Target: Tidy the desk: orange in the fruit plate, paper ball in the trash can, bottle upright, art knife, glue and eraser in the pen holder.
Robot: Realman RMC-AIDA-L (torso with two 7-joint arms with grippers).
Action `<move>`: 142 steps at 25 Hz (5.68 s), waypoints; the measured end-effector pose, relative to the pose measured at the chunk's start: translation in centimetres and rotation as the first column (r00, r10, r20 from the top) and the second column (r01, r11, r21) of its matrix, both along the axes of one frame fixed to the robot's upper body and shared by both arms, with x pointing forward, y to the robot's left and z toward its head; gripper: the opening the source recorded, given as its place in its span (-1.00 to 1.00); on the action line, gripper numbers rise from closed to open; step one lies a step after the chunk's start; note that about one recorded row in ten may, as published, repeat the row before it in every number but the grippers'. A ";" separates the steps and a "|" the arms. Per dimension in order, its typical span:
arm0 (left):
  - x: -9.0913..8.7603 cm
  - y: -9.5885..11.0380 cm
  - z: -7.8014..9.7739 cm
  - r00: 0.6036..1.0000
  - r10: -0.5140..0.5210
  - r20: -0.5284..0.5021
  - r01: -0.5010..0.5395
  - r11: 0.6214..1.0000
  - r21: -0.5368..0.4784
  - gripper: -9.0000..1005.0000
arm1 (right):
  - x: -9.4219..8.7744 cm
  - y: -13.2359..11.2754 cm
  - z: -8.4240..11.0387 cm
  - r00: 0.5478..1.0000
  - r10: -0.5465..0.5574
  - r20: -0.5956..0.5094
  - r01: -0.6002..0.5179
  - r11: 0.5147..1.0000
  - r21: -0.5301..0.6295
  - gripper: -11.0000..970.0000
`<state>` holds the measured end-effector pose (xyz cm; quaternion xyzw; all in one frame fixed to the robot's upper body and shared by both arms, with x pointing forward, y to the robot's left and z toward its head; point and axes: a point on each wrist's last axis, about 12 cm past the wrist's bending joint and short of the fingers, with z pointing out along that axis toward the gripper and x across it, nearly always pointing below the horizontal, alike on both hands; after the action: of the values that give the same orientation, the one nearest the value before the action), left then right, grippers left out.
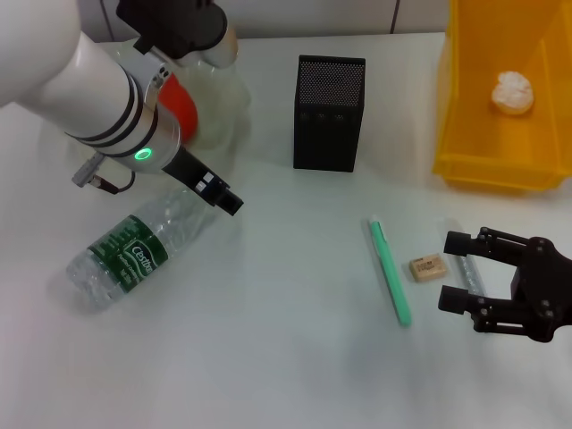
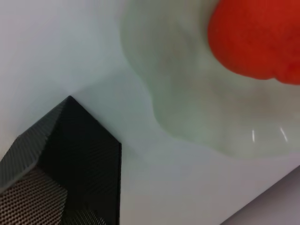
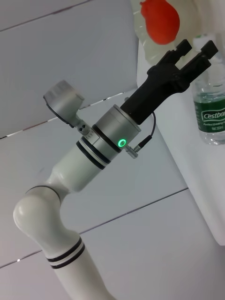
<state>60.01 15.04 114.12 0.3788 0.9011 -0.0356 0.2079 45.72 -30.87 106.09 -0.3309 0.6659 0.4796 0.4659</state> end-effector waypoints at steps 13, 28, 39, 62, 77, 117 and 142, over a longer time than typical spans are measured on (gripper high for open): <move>0.0 -0.1 -1.9 1.000 -0.015 0.015 0.014 0.999 0.040 0.65 | -0.1 0.1 -0.1 1.000 -0.007 -0.007 0.007 1.000 0.012 0.70; -0.5 -0.2 -1.9 0.999 -0.041 0.031 0.040 0.998 0.043 -0.01 | -0.1 0.0 -0.2 1.000 -0.016 -0.007 0.016 1.000 0.011 0.70; -2.6 2.9 2.9 0.994 -0.047 0.095 0.064 0.979 -0.193 -0.13 | -0.1 0.0 -0.1 1.000 -0.024 -0.004 0.024 1.000 0.017 0.70; -7.3 15.7 -2.6 0.910 0.110 0.400 0.337 0.366 -0.868 -0.13 | 1.2 0.5 1.2 0.999 -0.036 0.004 0.035 0.994 0.102 0.70; -11.6 16.4 -8.7 0.650 0.361 0.669 0.380 0.608 -0.697 -0.13 | 2.4 1.9 1.8 0.996 -0.075 0.043 0.065 0.981 0.185 0.70; -15.3 20.8 -4.5 0.573 0.455 0.681 0.528 0.431 -0.732 0.69 | 2.8 1.8 2.0 0.990 -0.124 0.061 0.108 0.971 0.215 0.70; -9.4 14.5 -6.2 0.908 -0.297 0.296 0.415 0.533 -0.737 0.68 | 11.3 6.9 20.3 0.908 -0.255 -0.333 -0.107 0.627 -0.772 0.69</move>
<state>50.60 29.55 107.88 0.4260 0.6797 -0.4427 0.4008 56.97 -23.96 126.35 -0.3615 0.9021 0.1843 0.1466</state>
